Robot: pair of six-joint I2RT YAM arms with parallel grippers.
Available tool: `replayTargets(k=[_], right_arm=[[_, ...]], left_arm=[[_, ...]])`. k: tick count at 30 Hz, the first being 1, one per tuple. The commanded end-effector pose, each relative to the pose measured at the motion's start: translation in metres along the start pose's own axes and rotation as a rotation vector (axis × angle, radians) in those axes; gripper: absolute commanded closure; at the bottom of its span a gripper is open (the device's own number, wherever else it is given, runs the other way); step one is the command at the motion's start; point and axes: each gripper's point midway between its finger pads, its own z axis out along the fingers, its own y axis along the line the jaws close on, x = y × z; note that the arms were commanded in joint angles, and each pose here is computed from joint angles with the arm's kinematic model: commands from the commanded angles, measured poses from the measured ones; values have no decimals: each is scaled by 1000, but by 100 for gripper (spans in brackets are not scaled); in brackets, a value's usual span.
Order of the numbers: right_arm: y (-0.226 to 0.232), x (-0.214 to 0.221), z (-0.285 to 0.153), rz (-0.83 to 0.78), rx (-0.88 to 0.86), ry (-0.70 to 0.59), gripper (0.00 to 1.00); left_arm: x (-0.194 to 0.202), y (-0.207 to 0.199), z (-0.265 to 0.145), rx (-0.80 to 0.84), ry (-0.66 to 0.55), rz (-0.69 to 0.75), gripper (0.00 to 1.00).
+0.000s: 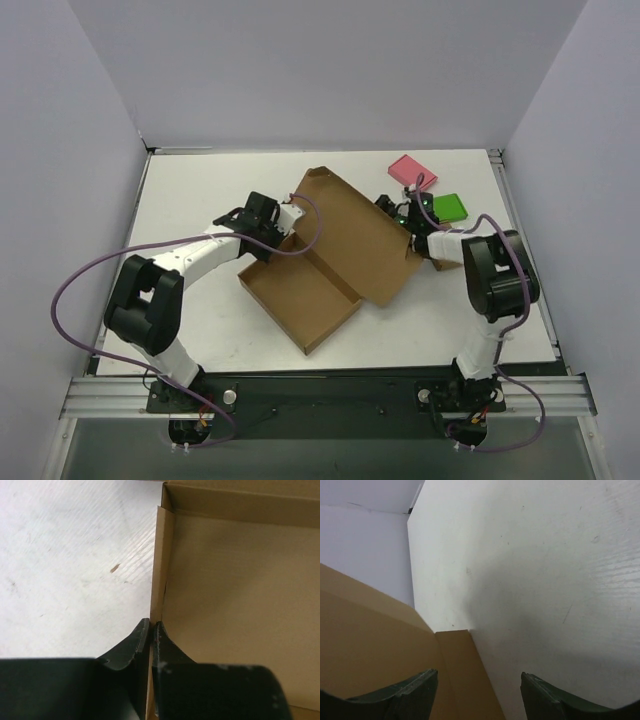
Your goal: Fold the paper box
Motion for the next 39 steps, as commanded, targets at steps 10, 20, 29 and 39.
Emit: replayTargets(k=[10, 20, 29, 39], right_arm=[[58, -65, -111, -171, -63, -171, 26], [28, -59, -71, -162, -153, -118, 47], [16, -40, -39, -130, -223, -53, 59], [54, 32, 16, -46, -393, 136, 59]], left_arm=[[16, -46, 14, 172, 50, -13, 100], [17, -49, 14, 179, 54, -5, 100], [16, -49, 12, 176, 47, -5, 100], [15, -52, 14, 186, 49, -7, 100]])
